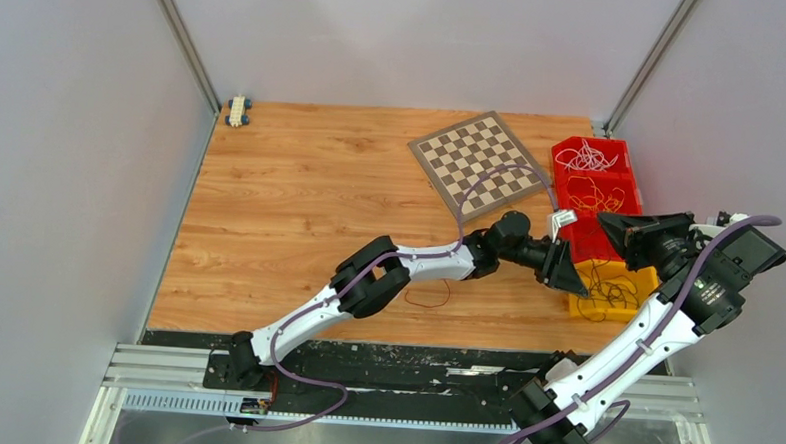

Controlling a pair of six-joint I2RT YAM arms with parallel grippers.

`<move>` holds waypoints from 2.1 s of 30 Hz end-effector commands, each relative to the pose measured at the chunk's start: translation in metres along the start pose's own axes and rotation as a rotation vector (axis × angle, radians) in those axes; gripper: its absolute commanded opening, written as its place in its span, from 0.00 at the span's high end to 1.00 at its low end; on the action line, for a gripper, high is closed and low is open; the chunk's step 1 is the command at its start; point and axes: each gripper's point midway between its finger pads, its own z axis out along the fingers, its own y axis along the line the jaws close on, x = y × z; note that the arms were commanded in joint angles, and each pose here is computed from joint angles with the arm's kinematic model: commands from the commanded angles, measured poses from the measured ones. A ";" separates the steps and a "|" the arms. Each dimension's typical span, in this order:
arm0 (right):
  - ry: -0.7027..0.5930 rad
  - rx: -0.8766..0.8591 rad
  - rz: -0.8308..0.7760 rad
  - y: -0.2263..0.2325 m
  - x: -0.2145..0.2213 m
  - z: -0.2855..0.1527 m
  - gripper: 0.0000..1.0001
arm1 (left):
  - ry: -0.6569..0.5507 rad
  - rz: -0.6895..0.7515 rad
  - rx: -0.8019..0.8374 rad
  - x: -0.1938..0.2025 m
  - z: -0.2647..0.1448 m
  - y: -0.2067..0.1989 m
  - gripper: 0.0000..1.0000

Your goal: Untangle the cables

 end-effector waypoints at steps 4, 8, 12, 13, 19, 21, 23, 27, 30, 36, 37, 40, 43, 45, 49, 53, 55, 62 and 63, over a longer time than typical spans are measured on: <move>0.008 -0.005 0.008 0.004 0.006 -0.004 1.00 | -0.052 0.188 0.143 -0.026 0.012 -0.061 0.56; 0.012 0.010 0.025 -0.002 0.005 -0.001 1.00 | -0.059 0.268 0.191 -0.034 0.012 -0.081 0.57; 0.017 0.016 0.024 -0.005 0.002 0.002 1.00 | -0.059 0.292 0.210 -0.038 0.012 -0.089 0.75; 0.015 0.016 0.016 -0.005 0.001 0.003 1.00 | -0.059 0.290 0.209 -0.038 0.011 -0.089 0.79; 0.033 0.025 -0.141 -0.021 -0.014 0.014 1.00 | -0.082 0.284 0.057 -0.056 -0.011 -0.051 0.65; 0.049 0.032 -0.198 -0.028 -0.017 0.018 1.00 | -0.091 0.242 -0.016 -0.064 -0.019 -0.028 0.41; 0.038 0.042 -0.246 -0.030 -0.024 0.020 1.00 | -0.097 0.193 -0.032 -0.069 -0.026 -0.016 0.31; -0.014 0.028 -0.335 -0.011 -0.040 0.015 1.00 | -0.065 0.186 -0.011 -0.063 -0.034 -0.017 0.10; -0.050 0.036 -0.376 -0.004 -0.050 0.013 1.00 | -0.050 0.182 0.013 -0.056 -0.039 -0.022 0.02; -0.082 0.058 -0.365 -0.008 -0.062 0.015 1.00 | -0.031 0.154 -0.003 -0.050 -0.053 -0.015 0.00; -0.089 0.058 -0.366 -0.007 -0.064 0.014 1.00 | -0.033 0.134 -0.019 -0.049 -0.057 -0.010 0.00; -0.104 0.055 -0.371 -0.004 -0.068 0.012 1.00 | -0.060 0.066 -0.071 -0.050 -0.074 0.012 0.00; -0.132 0.077 -0.398 -0.006 -0.073 0.009 1.00 | -0.078 0.062 -0.088 -0.057 -0.088 0.018 0.00; -0.145 0.094 -0.413 -0.009 -0.077 0.009 1.00 | -0.078 0.074 -0.101 -0.057 -0.096 0.020 0.00; -0.168 0.115 -0.440 -0.012 -0.087 0.007 1.00 | -0.076 0.063 -0.113 -0.052 -0.111 0.024 0.00; -0.186 0.134 -0.458 -0.015 -0.097 0.006 1.00 | -0.070 0.044 -0.129 -0.045 -0.122 0.030 0.00; -0.200 0.150 -0.477 -0.016 -0.104 0.004 1.00 | -0.061 0.050 -0.142 -0.041 -0.126 0.033 0.00; -0.221 0.184 -0.561 -0.013 -0.114 -0.011 1.00 | -0.063 0.040 -0.190 -0.042 -0.142 0.047 0.00; -0.221 0.196 -0.572 -0.014 -0.115 -0.012 1.00 | -0.064 0.036 -0.191 -0.043 -0.143 0.047 0.00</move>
